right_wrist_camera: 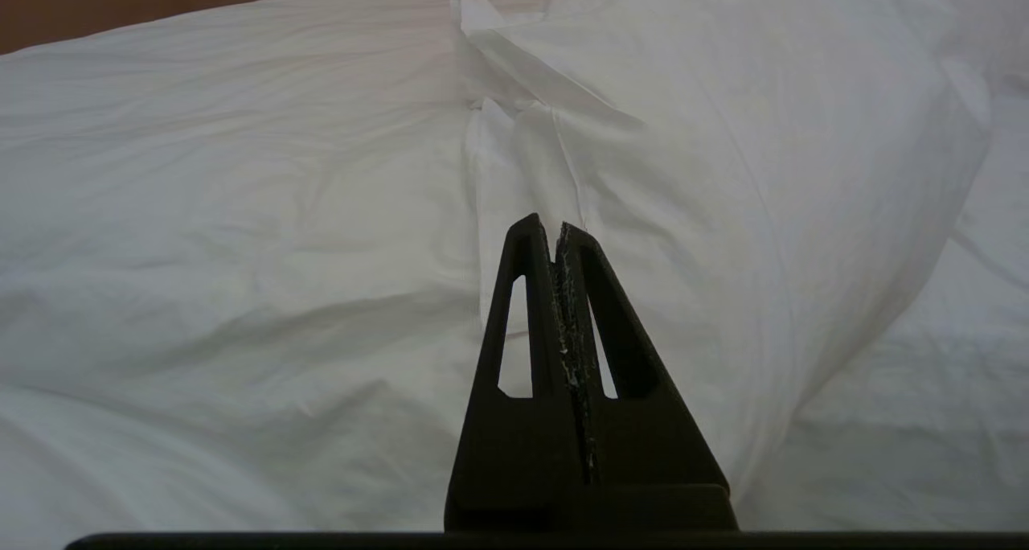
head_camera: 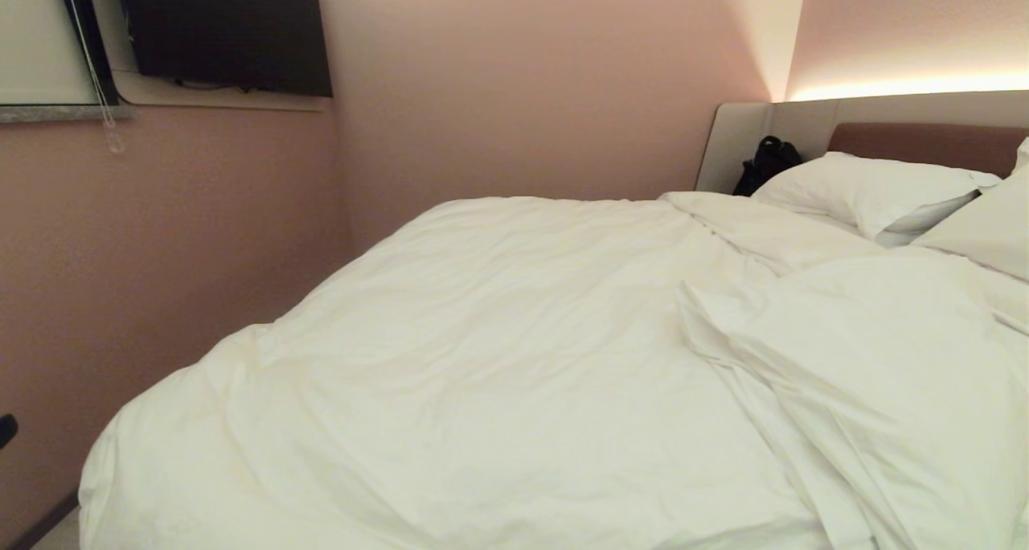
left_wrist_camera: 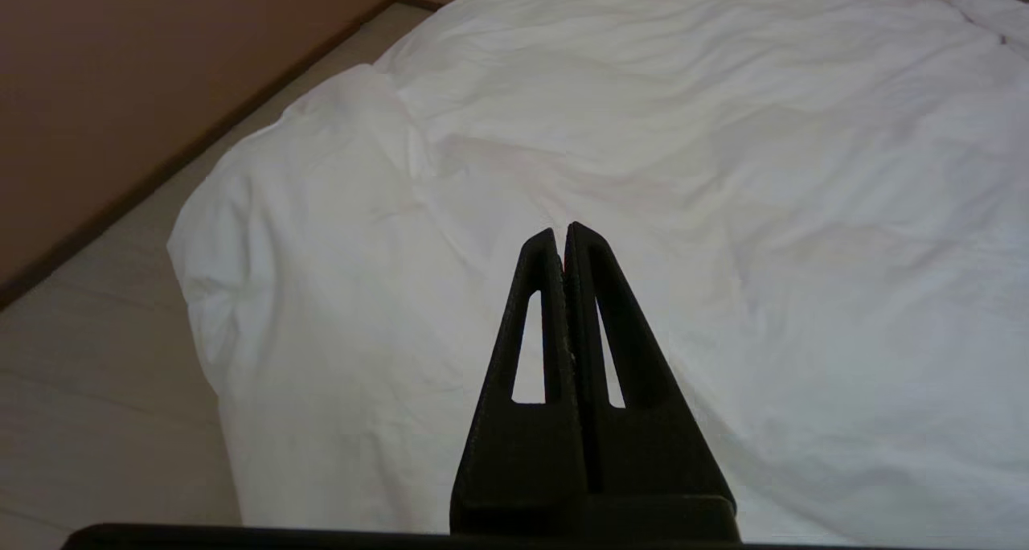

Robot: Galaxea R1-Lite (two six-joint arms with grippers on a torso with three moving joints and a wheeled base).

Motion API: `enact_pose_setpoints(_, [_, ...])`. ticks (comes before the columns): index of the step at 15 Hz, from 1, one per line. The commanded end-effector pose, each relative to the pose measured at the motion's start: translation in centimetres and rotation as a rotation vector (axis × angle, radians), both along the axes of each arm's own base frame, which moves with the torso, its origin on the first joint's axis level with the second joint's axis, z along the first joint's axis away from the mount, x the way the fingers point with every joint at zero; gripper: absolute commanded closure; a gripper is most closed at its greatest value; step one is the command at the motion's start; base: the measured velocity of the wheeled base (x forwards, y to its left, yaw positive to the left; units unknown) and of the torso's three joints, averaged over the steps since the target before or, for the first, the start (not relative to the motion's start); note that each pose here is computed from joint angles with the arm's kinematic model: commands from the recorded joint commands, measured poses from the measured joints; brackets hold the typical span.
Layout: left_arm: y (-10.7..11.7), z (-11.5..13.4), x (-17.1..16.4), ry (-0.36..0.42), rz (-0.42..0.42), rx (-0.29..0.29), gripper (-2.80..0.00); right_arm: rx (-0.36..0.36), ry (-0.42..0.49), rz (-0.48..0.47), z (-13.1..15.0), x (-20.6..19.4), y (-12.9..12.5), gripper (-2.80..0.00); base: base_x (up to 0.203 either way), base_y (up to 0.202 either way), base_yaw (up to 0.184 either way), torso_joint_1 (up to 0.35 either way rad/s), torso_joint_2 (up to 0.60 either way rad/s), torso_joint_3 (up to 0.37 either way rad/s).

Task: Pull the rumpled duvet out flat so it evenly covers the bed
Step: Flatten the corners of the folded blanket

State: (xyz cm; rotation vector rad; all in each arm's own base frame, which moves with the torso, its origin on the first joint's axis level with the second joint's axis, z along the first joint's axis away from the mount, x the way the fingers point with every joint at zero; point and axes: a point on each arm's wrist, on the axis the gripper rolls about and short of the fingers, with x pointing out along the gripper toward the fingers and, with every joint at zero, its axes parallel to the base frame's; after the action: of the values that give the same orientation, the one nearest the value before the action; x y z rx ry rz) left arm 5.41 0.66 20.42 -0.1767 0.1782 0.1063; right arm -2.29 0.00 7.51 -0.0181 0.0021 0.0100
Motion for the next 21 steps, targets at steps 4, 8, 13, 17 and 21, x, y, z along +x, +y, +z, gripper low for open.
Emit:
enact_pose_setpoints(4, [-0.7,-1.9,-4.7,-0.132,-0.058,0.153,0.00,0.000,0.001,0.001,0.0,0.0,0.0,0.00,0.000,0.000,0.000,0.000,0.00,0.000])
enact_pose_setpoints(8, [-0.9,-3.3,-6.5,-0.131,-0.090,0.181,0.00,0.000,0.001,0.002,0.0,0.0,0.0,0.00,0.000,0.000,0.000,0.000,0.00,0.000])
enact_pose_setpoints(13, [-0.9,-4.4,-6.6,-0.134,-0.087,0.176,0.00,0.000,0.001,0.001,0.0,0.0,0.0,0.00,0.000,0.000,0.000,0.000,0.00,0.000])
enact_pose_setpoints(17, [-0.8,-5.7,-5.7,-0.245,-0.082,0.200,0.00,0.000,0.001,0.001,0.0,0.0,0.0,0.00,0.000,0.000,0.000,0.000,0.00,0.000])
enact_pose_setpoints(21, [-0.8,-6.5,-5.9,-0.347,-0.139,0.202,0.00,0.000,0.001,0.002,0.0,0.0,0.0,0.00,0.000,0.000,0.000,0.000,0.00,0.000])
